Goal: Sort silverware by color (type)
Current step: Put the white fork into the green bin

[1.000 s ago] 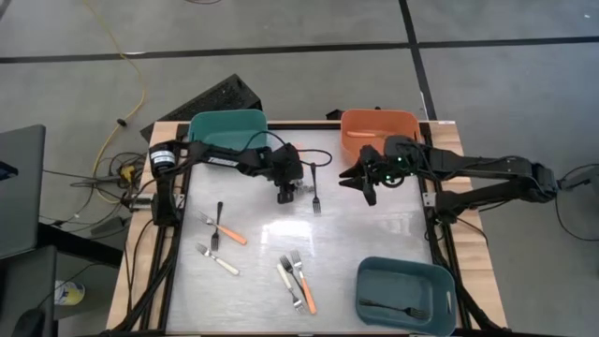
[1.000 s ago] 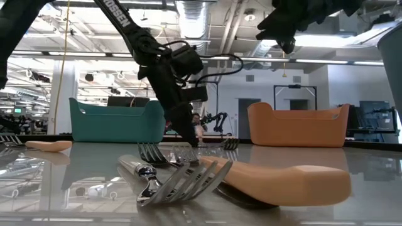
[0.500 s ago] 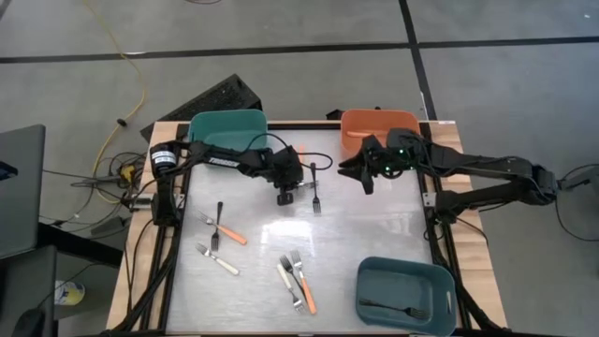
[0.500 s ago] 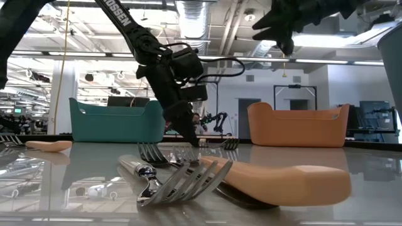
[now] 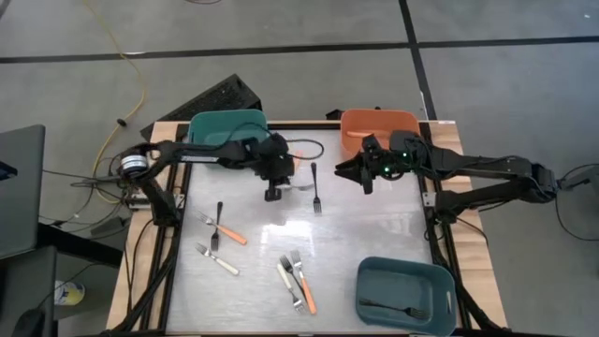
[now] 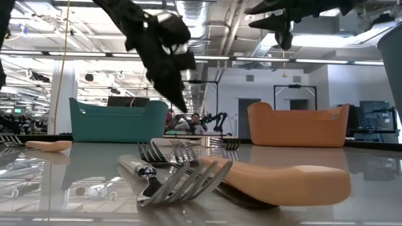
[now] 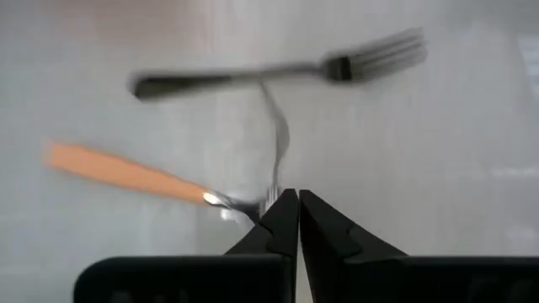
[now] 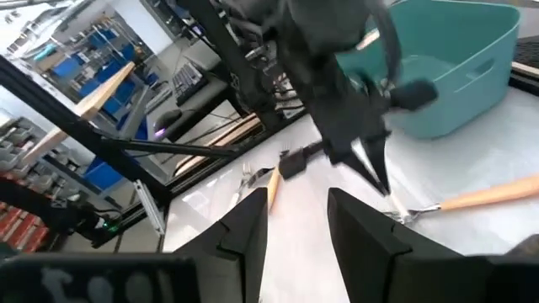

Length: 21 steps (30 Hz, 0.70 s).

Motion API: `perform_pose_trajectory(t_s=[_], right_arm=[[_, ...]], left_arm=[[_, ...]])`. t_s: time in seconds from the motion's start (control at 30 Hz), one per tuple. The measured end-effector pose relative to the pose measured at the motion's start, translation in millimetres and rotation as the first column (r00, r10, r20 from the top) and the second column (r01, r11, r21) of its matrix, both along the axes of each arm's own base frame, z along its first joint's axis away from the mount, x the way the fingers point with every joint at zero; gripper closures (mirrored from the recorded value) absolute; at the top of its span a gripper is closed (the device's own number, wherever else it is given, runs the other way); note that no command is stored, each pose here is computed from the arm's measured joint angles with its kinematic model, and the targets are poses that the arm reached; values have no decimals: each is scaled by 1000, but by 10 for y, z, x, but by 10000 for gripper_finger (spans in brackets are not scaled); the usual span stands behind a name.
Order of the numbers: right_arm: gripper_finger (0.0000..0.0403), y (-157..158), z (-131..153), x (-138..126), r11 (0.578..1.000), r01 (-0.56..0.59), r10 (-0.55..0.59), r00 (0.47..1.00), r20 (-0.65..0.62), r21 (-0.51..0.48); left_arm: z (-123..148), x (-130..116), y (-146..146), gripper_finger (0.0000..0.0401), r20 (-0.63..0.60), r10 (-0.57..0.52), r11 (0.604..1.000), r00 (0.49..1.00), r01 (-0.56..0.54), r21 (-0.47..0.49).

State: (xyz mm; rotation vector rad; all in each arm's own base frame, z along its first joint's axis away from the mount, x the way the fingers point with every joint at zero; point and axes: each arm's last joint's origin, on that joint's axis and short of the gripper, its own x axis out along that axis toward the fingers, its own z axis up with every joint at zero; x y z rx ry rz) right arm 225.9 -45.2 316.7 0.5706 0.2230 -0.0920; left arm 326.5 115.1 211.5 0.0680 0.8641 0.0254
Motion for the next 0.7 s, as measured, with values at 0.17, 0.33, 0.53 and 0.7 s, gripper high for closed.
perform_pose_trajectory(t_s=[0.17,0.33,0.53,0.7], right_arm=[[255,53,29,20,998,53,-52,998,26,-22],[255,88,17,34,996,84,-84,996,17,-33],[255,80,-21,73,996,85,-85,996,0,-31],[255,96,-51,87,997,71,-71,997,-21,-13]], left_arm=[[461,-184,-27,398,140,4,999,990,-11,48],[616,-259,-17,400,189,-32,993,981,10,116],[188,20,0,399,117,-107,991,987,96,95],[-183,171,15,355,45,-113,993,993,111,46]])
